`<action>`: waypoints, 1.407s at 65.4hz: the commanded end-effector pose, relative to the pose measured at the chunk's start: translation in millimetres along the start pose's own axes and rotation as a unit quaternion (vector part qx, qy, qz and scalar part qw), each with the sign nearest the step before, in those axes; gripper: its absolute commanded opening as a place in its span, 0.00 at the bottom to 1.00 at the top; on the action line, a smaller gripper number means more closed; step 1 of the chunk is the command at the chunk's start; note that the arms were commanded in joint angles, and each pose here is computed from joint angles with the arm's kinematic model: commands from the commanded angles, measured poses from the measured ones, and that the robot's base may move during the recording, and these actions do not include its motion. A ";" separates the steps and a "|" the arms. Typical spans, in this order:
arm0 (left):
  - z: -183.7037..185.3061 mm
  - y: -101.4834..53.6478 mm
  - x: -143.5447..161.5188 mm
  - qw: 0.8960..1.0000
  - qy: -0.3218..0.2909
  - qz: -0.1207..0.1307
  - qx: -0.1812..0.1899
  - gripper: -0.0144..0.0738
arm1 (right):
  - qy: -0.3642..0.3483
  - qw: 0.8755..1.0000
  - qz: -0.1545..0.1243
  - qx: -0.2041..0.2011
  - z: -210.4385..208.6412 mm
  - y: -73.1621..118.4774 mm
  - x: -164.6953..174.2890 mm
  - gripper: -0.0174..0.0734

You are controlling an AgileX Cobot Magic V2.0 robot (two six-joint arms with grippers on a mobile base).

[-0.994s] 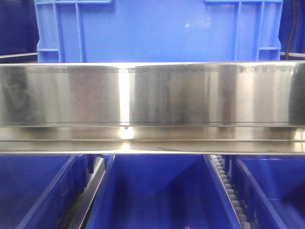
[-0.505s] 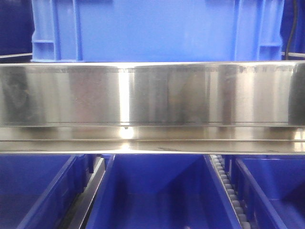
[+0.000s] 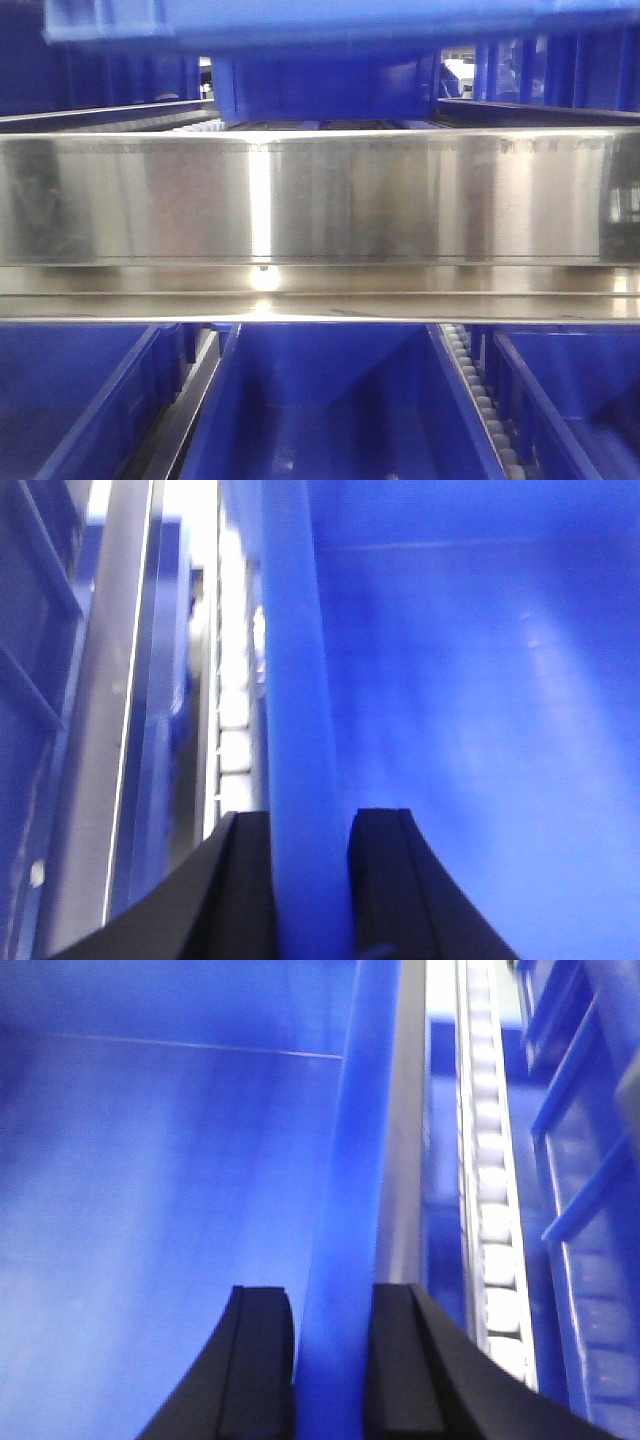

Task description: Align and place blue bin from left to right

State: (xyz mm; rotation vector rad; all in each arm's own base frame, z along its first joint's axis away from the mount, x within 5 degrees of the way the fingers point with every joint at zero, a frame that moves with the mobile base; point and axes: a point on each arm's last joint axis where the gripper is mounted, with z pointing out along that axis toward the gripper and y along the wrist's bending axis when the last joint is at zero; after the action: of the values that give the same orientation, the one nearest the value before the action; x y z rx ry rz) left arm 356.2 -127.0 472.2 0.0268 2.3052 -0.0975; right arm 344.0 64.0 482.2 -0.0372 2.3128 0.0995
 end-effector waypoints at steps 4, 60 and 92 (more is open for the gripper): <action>-36.9 5.5 -12.2 0.997 -0.076 -0.001 0.012 0.15 | -0.058 0.998 -0.013 -0.003 -27.5 -1.2 -7.1 0.10; -45.5 7.3 -12.6 0.996 -0.084 -0.003 0.014 0.15 | -0.059 0.998 -0.013 -0.003 -28.4 -1.3 -7.1 0.10; -45.5 7.3 -12.6 0.996 -0.084 -0.003 0.014 0.15 | -0.059 0.998 -0.013 -0.003 -28.4 -1.3 -7.1 0.10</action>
State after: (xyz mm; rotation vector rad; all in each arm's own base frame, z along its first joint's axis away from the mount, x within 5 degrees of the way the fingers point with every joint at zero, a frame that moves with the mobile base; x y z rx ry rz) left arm 337.9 -120.4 491.9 0.0162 2.2574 -0.1262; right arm 337.0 65.0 488.2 -0.0391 2.2996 0.1294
